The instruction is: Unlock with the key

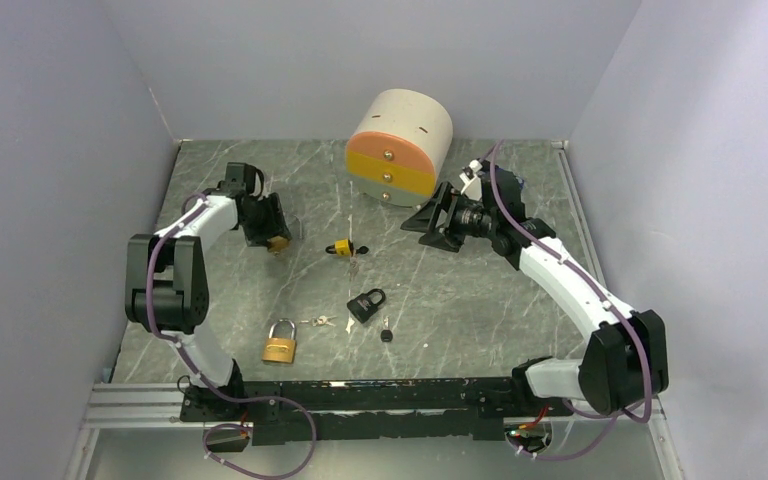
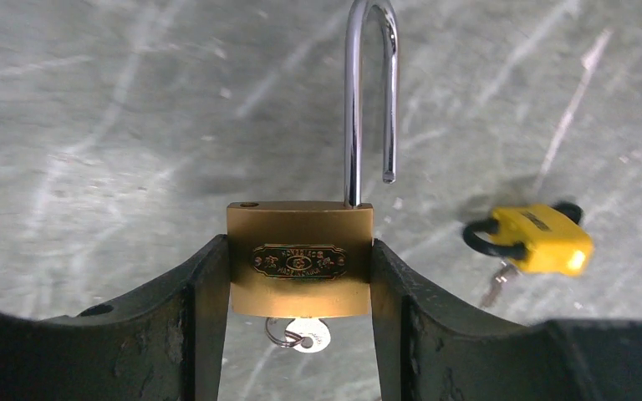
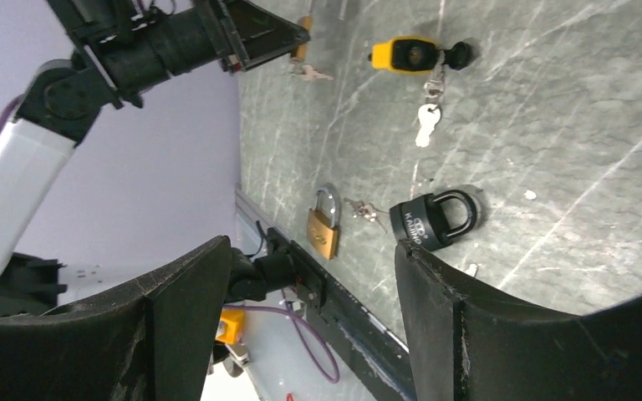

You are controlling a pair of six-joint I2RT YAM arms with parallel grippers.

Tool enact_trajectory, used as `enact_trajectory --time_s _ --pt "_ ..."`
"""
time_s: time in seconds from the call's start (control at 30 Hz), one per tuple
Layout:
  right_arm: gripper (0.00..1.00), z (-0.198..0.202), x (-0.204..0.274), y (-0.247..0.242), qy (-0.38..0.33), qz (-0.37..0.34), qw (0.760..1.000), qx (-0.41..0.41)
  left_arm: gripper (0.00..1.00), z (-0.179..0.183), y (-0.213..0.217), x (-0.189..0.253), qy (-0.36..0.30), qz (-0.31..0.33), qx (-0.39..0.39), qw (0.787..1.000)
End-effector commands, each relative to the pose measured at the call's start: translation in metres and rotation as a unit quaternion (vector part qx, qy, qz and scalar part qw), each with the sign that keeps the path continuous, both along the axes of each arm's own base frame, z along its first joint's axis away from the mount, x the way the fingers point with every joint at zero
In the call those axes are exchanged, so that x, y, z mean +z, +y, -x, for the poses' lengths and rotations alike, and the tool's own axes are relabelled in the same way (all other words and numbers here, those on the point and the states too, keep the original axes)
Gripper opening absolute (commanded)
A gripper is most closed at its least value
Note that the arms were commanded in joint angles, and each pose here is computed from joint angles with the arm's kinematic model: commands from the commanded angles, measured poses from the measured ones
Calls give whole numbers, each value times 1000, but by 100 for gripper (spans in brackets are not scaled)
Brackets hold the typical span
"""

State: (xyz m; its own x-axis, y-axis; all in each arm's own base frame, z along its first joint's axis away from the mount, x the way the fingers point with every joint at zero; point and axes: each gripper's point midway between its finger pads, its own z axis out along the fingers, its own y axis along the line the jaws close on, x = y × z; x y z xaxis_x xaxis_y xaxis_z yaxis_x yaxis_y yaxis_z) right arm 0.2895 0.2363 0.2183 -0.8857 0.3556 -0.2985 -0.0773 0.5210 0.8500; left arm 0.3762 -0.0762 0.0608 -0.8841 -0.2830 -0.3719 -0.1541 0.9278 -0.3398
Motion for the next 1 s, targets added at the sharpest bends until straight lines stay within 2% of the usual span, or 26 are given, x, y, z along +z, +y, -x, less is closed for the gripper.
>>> enact_trajectory --time_s 0.0,0.07,0.1,0.17,0.27,0.37,0.5,0.67,0.83,0.97 --pt "74 -8 -23 -9 -10 43 999 -9 3 -28 32 11 -34 -87 32 995" --pt "73 -6 -33 -12 1 65 998 -7 3 -29 35 4 -23 -98 33 994" --pt "73 -6 -37 -12 -2 74 997 -2 6 -30 36 1 -21 -101 35 994" --pt "73 -6 -46 -14 -5 96 995 1 23 -30 41 -8 -15 -115 38 992" --pt "73 -6 -58 -17 1 135 991 6 36 -29 55 -18 4 -151 54 987" --pt "73 -3 -68 -12 -5 175 984 24 49 -33 59 -19 7 -158 65 985" --pt "73 10 -86 -3 0 241 969 51 75 -43 55 -3 -14 -145 71 987" --pt "73 42 -117 10 12 321 943 87 93 -37 48 40 -58 -110 96 988" --pt "73 89 -148 27 36 354 924 140 94 -10 35 70 -87 -60 109 988" --pt "72 119 -163 41 46 364 914 171 91 17 21 84 -103 -4 119 987"
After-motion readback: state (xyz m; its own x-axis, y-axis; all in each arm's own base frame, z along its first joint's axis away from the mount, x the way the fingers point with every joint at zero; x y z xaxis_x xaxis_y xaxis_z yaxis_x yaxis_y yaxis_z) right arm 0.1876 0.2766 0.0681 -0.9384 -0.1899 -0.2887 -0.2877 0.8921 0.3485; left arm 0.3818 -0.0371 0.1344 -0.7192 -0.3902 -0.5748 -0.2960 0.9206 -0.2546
